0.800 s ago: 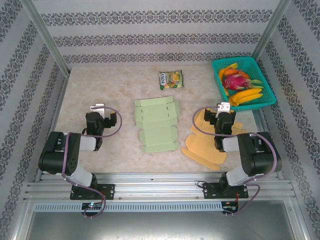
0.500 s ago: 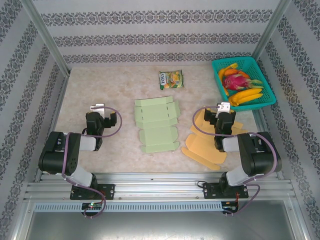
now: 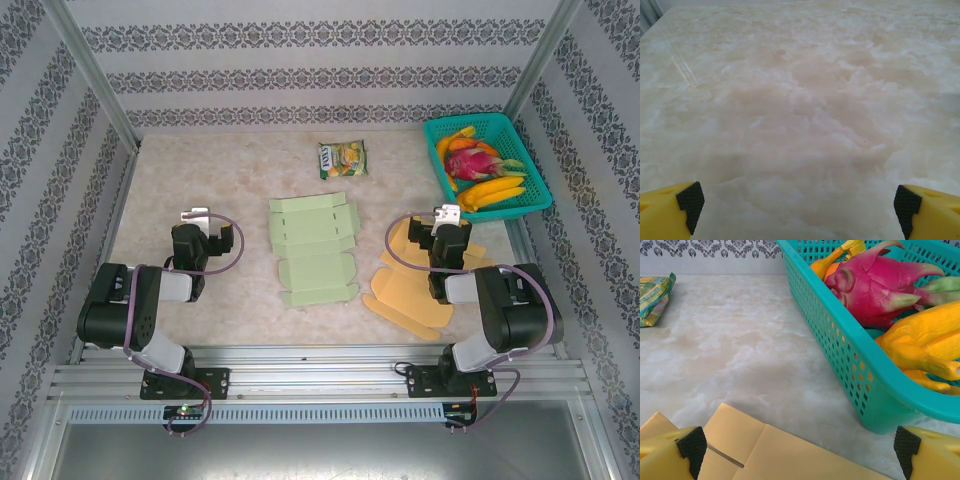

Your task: Fold the paper box

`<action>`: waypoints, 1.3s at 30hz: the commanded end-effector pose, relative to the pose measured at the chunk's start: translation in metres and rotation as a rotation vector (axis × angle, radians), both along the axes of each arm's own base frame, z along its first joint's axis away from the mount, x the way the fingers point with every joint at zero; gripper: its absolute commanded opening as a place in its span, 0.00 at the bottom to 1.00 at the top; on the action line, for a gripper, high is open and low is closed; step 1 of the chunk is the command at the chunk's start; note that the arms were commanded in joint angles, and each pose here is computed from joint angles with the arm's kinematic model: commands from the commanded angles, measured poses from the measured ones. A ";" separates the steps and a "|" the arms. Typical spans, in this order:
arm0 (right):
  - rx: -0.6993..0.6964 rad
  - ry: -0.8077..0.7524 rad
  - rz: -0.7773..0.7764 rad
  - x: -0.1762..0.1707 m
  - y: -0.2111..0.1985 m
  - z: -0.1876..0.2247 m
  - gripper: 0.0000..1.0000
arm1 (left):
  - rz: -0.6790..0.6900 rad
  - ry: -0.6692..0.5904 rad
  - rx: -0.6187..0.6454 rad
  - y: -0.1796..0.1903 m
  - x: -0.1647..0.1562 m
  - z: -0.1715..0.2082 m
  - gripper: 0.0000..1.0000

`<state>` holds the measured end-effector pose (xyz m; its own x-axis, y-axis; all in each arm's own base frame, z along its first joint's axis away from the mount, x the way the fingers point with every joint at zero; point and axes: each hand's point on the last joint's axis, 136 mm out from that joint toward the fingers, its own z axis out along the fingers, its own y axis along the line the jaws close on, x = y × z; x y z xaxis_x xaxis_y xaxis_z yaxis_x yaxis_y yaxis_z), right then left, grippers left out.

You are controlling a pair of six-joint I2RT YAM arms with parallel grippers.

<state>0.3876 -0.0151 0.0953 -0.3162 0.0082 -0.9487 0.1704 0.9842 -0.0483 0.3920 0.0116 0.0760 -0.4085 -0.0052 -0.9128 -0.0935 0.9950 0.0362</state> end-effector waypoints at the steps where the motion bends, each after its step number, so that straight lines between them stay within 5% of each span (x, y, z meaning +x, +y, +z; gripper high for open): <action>1: 0.024 -0.044 -0.017 0.005 -0.003 0.014 0.98 | -0.001 -0.019 -0.007 0.003 0.006 0.007 1.00; 21: 0.002 -0.062 0.022 0.002 0.006 0.022 0.98 | 0.038 -0.014 -0.009 0.010 0.003 0.021 1.00; 31: 0.049 -0.162 -0.183 -0.034 -0.018 0.083 0.98 | 0.593 -0.052 -0.146 0.078 -0.050 0.080 1.00; 39: 0.161 -0.149 0.003 -0.050 0.030 0.119 0.98 | 0.350 0.069 -0.331 0.026 -0.024 0.081 1.00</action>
